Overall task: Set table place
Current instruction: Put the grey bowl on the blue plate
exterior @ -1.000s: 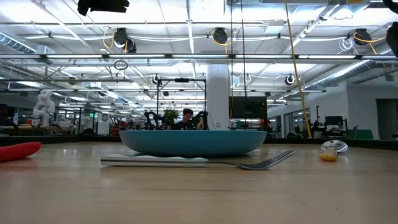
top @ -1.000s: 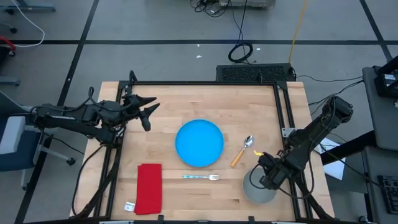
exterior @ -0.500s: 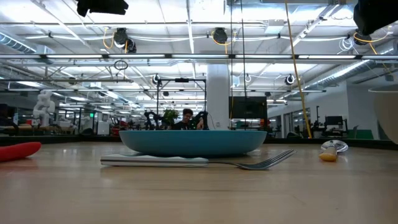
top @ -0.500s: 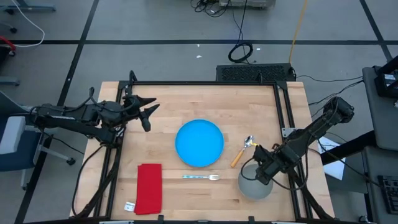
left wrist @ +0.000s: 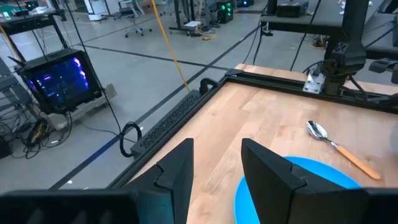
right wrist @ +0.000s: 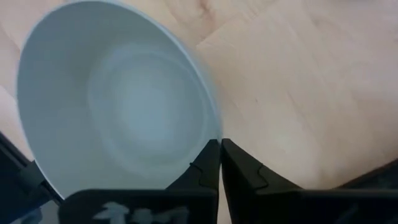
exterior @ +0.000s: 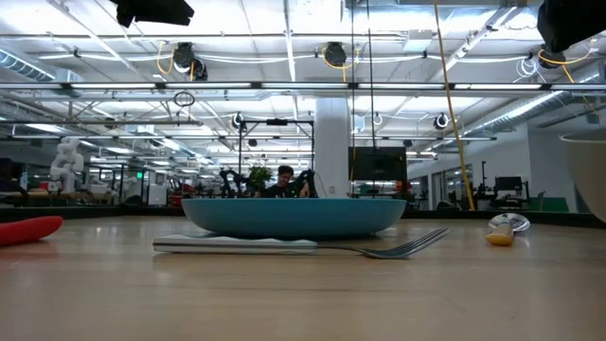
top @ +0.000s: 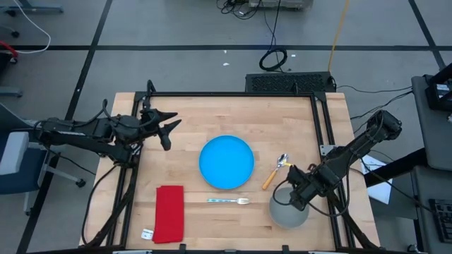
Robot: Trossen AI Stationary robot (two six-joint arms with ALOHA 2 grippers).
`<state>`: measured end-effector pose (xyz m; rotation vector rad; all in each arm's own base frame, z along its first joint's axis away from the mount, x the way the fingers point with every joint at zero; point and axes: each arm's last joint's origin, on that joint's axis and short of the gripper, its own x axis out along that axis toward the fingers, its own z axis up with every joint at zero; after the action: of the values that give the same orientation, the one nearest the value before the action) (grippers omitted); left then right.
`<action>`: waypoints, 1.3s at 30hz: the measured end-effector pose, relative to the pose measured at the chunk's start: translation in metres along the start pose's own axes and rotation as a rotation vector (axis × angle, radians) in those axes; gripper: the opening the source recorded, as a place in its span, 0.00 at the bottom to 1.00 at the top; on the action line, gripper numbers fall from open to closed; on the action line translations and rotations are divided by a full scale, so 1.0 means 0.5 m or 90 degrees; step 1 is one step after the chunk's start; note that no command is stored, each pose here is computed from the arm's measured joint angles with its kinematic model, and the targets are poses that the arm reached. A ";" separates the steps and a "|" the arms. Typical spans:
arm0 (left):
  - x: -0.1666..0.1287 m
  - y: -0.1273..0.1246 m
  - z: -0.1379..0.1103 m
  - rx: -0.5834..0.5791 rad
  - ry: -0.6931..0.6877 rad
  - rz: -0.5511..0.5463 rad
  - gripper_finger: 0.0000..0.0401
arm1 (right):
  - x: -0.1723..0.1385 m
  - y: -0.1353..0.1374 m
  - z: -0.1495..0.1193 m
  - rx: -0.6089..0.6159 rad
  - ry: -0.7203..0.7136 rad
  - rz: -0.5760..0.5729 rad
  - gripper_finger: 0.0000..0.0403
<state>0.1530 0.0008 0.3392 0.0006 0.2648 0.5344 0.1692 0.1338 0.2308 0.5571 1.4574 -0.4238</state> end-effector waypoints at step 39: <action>0.000 0.001 -0.006 0.013 0.019 0.001 0.35 | -0.089 -0.027 0.218 -0.093 -0.046 0.165 0.00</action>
<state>0.1521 0.0008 0.3360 0.0129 0.2988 0.5330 0.2459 0.0558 0.2764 0.5983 1.3141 -0.1301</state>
